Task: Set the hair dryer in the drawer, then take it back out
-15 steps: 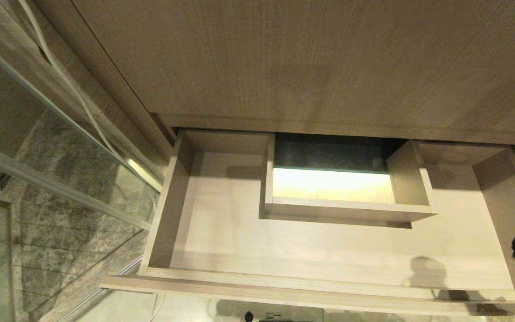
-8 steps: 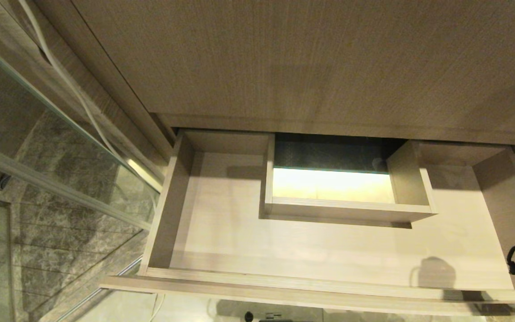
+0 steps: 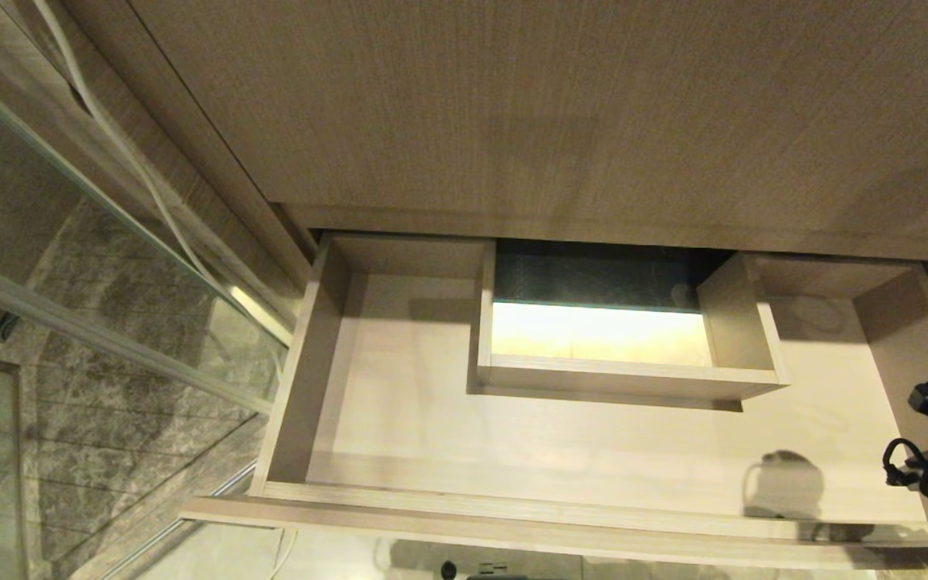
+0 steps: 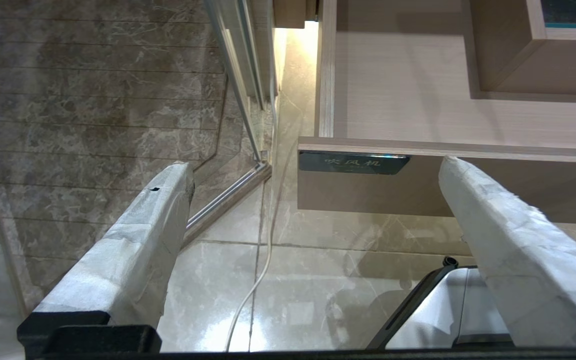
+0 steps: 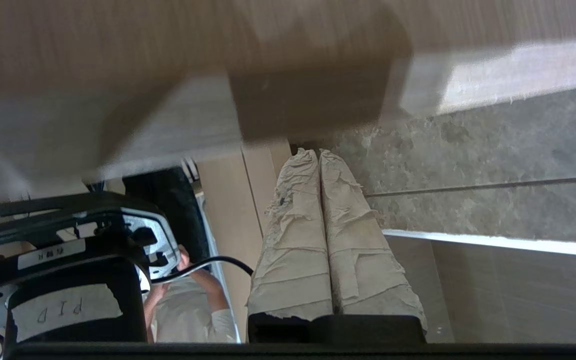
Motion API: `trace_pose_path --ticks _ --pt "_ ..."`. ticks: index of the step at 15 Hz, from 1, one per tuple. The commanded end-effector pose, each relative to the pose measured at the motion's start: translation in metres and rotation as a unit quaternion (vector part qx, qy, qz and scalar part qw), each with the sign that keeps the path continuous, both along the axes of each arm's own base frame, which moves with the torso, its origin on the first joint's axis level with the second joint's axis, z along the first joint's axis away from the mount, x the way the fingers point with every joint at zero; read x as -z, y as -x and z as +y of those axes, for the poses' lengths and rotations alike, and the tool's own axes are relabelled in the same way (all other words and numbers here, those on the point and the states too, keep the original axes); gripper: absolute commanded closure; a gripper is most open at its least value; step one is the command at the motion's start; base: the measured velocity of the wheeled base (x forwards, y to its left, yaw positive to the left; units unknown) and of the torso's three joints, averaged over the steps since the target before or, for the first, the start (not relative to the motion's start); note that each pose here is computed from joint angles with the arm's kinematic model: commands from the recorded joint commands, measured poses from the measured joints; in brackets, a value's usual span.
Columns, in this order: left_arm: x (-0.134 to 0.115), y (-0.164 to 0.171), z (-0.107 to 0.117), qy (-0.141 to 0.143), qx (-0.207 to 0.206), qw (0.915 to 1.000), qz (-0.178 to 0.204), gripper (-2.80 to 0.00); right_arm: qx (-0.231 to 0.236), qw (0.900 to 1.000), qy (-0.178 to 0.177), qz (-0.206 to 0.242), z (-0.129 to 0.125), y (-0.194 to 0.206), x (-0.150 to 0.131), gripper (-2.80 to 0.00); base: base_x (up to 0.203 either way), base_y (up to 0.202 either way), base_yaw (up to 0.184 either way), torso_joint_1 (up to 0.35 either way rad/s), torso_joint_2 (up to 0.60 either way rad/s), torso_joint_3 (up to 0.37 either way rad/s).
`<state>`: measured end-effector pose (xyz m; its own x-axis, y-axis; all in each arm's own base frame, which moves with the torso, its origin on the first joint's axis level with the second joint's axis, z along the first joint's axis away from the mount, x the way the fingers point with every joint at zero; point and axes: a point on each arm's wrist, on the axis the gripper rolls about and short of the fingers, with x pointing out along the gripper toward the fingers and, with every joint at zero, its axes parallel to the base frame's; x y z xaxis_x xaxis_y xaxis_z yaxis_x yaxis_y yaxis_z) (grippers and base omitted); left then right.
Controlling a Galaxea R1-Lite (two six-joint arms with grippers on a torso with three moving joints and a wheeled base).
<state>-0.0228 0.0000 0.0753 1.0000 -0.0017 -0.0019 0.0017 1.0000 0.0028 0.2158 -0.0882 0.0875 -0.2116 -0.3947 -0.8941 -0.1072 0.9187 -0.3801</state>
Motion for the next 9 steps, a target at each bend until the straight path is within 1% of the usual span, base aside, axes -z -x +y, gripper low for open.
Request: trace_pose_path --ticks 1,2,5,9 --pt "0.0 0.0 0.0 0.0 0.0 1.0 0.0 -2.8 -0.001 1.0 -0.003 0.012 -0.002 -0.005 0.006 0.0 0.0 0.0 0.0 0.0 0.0 0.0" --pt "0.0 0.0 0.0 0.0 0.0 1.0 0.0 -2.8 0.0 1.0 -0.002 0.009 -0.002 -0.007 0.007 0.0 0.0 0.0 0.0 0.0 0.0 0.0" --pt "0.0 0.0 0.0 0.0 0.0 1.0 0.001 -2.8 -0.001 1.0 0.003 -0.029 -0.005 -0.015 0.007 0.0 0.0 0.0 0.0 0.0 0.0 0.0" --pt "0.0 0.0 0.0 0.0 0.0 1.0 0.0 -2.8 -0.001 0.999 0.008 -0.049 -0.007 -0.021 0.002 0.0 0.0 0.0 0.0 0.0 0.0 0.0"
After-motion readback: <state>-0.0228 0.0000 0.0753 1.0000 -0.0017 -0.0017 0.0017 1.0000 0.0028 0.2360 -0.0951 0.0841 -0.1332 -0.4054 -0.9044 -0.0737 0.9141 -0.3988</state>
